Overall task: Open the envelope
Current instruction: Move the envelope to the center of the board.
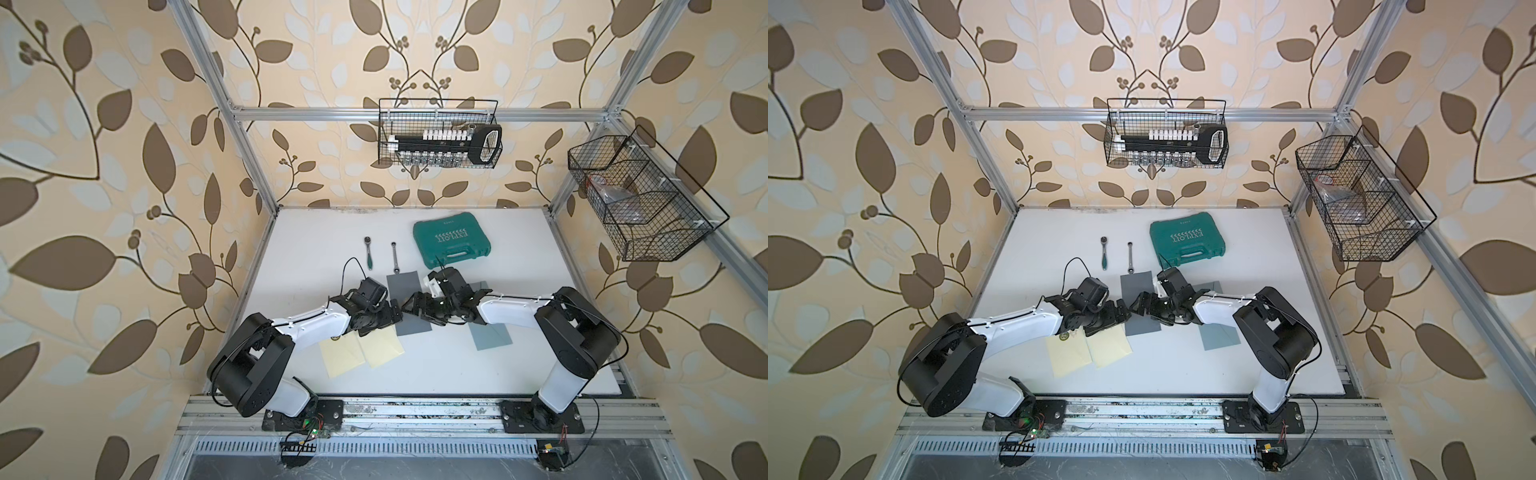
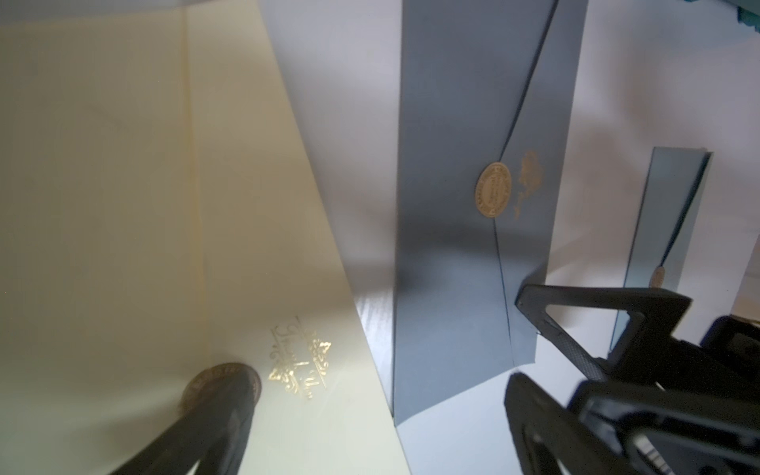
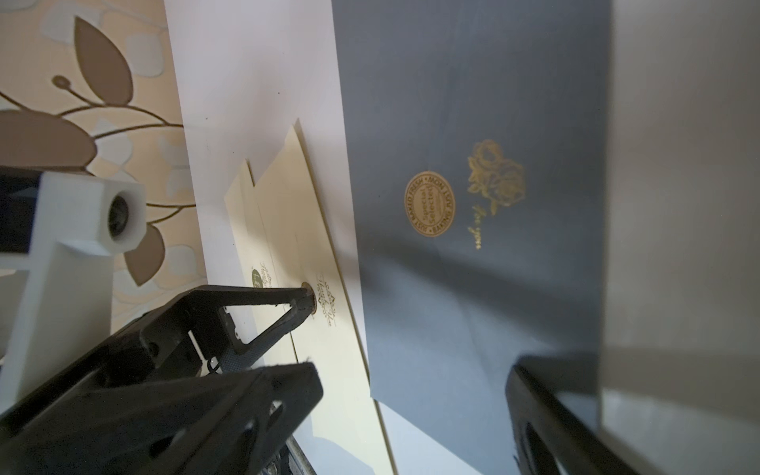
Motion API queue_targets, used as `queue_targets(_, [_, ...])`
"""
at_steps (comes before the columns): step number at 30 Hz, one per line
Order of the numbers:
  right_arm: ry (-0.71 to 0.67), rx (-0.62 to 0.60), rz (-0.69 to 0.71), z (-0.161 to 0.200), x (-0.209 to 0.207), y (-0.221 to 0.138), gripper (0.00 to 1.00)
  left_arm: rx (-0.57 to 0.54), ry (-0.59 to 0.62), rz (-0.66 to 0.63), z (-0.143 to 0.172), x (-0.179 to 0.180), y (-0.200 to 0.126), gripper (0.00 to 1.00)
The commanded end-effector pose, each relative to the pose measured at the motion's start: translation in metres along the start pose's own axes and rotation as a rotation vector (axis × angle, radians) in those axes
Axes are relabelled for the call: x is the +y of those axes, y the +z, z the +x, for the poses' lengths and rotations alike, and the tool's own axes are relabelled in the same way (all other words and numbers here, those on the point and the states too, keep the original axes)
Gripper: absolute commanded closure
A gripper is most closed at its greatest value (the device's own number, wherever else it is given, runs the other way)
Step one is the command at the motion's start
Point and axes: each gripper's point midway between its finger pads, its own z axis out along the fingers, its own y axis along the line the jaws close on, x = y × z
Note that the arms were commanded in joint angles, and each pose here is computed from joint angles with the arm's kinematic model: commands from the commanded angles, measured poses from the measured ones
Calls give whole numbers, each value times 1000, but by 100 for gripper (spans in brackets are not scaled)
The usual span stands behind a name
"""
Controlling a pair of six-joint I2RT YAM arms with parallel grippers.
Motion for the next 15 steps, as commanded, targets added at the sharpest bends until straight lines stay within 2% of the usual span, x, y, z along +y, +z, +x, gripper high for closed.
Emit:
queue_targets(1, [113,154,224,50,-66,12,10,97,8,-161,28,47,3,1])
queue_targets(8, [71,152,205,46,-57,9,11,75,53,-17,20,13,-13,1])
queue_targets(15, [45,144,176,42,-48,6,10,61,50,-49,19,20,-14,1])
